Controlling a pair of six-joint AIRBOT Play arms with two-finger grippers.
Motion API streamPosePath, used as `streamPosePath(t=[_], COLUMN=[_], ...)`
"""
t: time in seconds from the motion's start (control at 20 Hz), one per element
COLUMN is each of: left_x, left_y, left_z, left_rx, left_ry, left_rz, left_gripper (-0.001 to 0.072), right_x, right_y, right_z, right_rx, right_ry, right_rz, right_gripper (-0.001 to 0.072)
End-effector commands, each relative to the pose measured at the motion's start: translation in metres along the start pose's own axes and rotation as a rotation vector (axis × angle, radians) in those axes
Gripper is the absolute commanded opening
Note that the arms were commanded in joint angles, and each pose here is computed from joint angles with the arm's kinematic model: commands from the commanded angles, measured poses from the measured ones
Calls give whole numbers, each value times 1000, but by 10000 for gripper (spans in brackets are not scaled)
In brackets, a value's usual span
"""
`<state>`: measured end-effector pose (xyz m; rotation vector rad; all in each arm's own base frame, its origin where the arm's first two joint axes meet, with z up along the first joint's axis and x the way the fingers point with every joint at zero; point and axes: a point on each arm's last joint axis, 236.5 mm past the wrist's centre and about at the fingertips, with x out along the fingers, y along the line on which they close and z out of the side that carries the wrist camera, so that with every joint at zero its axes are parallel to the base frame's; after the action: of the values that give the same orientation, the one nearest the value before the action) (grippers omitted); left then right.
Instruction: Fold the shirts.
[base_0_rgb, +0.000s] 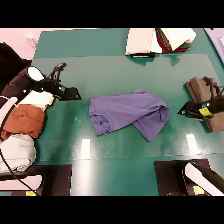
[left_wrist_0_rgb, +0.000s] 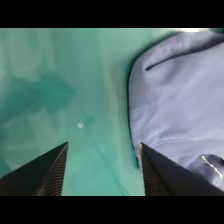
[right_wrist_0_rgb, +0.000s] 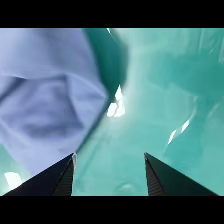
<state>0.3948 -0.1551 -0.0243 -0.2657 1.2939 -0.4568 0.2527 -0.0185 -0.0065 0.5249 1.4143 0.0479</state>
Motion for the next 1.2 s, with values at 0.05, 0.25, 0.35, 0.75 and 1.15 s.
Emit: streamPosePath(t=[0.05,0.25,0.35,0.75,1.15], left_x=[15,15,15,45,80], left_y=[-3,-4,-4,-25,-67], left_z=[-6,-7,-7,-18,-41], left_rx=[-33,-34,-34,27,132], left_ry=[10,11,13,-9,60], left_rz=[-51,-53,-53,-36,-56], left_gripper=[530,530,530,530,114], right_x=[41,79,97,82,63], right_y=[-5,24,31,69,88], right_z=[-14,-15,-21,13,27], right_rx=[103,100,67,-157,-210], right_ry=[-10,-9,58,18,-4], right_rz=[80,146,138,112,130], right_gripper=[508,506,389,18,17])
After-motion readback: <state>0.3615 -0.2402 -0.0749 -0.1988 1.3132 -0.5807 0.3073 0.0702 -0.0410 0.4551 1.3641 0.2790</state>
